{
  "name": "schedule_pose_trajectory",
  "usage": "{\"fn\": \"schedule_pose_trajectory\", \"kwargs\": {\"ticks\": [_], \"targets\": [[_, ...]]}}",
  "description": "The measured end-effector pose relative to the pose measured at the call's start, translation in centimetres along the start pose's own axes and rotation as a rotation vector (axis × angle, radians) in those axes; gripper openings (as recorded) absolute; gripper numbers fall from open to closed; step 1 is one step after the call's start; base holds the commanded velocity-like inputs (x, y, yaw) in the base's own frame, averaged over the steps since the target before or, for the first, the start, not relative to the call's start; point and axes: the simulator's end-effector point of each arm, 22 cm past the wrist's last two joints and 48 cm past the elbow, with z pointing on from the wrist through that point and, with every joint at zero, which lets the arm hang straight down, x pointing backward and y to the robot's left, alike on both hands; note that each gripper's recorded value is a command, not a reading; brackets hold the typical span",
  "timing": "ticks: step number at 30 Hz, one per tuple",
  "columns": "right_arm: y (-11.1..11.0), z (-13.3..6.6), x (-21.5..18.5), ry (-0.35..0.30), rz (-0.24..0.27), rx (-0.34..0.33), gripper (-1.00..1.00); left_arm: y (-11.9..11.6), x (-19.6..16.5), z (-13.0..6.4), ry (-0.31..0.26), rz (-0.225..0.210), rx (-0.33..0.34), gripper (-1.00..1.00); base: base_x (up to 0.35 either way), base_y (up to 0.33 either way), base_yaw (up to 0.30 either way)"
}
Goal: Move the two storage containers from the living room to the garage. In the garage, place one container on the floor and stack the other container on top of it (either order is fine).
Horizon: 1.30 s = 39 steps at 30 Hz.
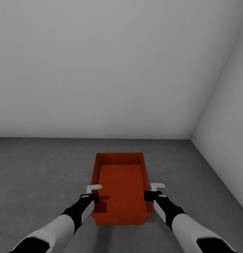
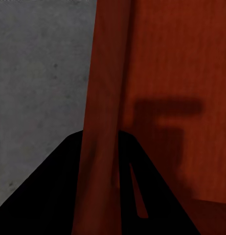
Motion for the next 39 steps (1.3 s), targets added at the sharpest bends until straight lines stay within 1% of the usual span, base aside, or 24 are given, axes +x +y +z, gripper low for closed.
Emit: {"fn": "schedule_pose_trajectory", "kwargs": {"ticks": [32, 33, 34, 35, 36, 37, 39], "targets": [[0.0, 0.0, -0.1, -0.003, 0.003, -0.001, -1.0, 0.0, -0.2, 0.0, -0.004, 0.004, 0.0, -1.0, 0.0, 0.0, 0.0], [0.0, 0.0, -0.1, -0.003, 0.003, -0.001, 1.0, 0.0, -0.2, 0.0, -0.004, 0.004, 0.0, -1.0, 0.0, 0.0, 0.0], [-0.2, 0.0, -0.1, -0.002, 0.027, -0.003, 1.0, 0.5, -0.3, 0.1, -0.001, -0.031, -0.004, 1.0, 0.0, 0.0, 0.0], [-0.3, 0.0, 0.1, 0.0, 0.029, -0.004, 1.0, 2.2, -0.7, 0.3, -0.012, -0.054, -0.025, 1.0, 0.0, 0.0, 0.0], [-0.4, 0.0, 0.1, 0.001, 0.028, -0.001, 1.0, 3.8, -0.7, 0.6, -0.009, -0.048, -0.049, 1.0, 0.0, 0.0, 0.0], [-0.6, 0.0, 0.0, 0.0, 0.024, 0.005, 1.0, 4.0, -0.7, 0.6, -0.009, -0.04, -0.055, 1.0, 0.0, 0.0, 0.0], [-0.6, 0.0, 0.0, 0.0, 0.024, 0.005, 1.0, 4.0, -0.8, 0.6, -0.012, -0.041, -0.055, 1.0, 0.0, 0.0, 0.0]]}}
